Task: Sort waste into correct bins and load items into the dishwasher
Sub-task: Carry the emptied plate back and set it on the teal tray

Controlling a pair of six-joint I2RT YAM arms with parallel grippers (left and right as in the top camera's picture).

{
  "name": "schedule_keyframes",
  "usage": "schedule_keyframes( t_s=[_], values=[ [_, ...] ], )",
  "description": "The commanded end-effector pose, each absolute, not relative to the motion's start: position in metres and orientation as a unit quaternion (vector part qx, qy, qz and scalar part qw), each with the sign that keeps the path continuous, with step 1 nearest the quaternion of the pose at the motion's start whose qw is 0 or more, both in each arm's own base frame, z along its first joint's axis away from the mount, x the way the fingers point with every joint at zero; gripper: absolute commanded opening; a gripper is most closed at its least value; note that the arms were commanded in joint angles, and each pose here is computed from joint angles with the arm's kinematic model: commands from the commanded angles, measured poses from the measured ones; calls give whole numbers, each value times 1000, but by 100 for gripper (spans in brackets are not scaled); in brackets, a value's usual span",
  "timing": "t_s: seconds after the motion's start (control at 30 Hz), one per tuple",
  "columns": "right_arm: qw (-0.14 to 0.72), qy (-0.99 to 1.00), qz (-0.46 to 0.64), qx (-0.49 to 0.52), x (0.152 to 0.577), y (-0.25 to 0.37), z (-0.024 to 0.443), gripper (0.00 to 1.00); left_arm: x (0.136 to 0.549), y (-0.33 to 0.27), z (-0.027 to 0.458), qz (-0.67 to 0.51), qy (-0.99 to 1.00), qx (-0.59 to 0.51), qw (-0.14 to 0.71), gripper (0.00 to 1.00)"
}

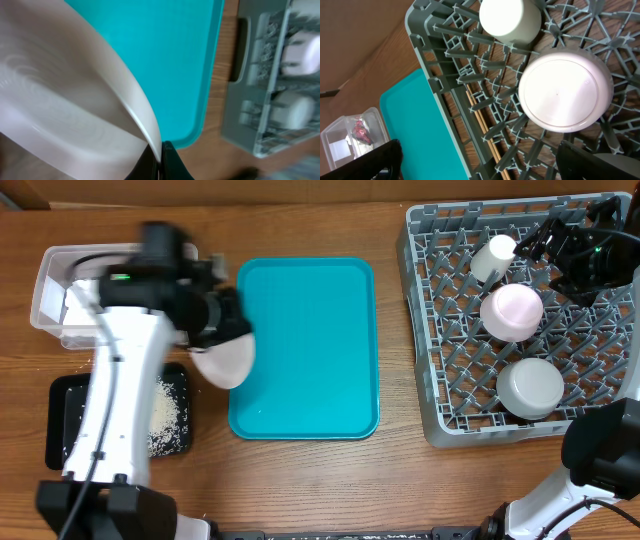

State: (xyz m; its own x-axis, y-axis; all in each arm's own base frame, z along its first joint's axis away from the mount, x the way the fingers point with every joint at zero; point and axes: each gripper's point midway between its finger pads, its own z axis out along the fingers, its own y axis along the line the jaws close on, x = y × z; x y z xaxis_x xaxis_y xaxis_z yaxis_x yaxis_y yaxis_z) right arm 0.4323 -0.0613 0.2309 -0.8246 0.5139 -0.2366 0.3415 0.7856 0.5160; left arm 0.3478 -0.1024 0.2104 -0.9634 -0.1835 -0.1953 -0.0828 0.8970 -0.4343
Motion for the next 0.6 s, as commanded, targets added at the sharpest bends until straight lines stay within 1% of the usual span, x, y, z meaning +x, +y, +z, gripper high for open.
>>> schedule_keyframes(
  t_s=[0.0, 0.2, 0.3, 0.43, 0.57],
  values=[
    [210, 923, 231, 225, 432, -61, 250, 100, 352, -109, 207, -101, 979, -67, 164, 4],
    [210, 923, 231, 225, 432, -61, 250, 100, 362, -174, 212, -67, 969, 20, 238, 4],
    [210, 923, 231, 225, 432, -61, 250, 100, 365, -202, 209, -75, 963, 48, 253, 4],
    [211, 923, 231, 225, 432, -61, 250, 100, 369, -226, 189, -78, 964, 68, 244, 4],
    [211, 923, 231, 225, 432, -61, 250, 100, 367, -240, 157, -77, 972, 82, 205, 4]
  ],
)
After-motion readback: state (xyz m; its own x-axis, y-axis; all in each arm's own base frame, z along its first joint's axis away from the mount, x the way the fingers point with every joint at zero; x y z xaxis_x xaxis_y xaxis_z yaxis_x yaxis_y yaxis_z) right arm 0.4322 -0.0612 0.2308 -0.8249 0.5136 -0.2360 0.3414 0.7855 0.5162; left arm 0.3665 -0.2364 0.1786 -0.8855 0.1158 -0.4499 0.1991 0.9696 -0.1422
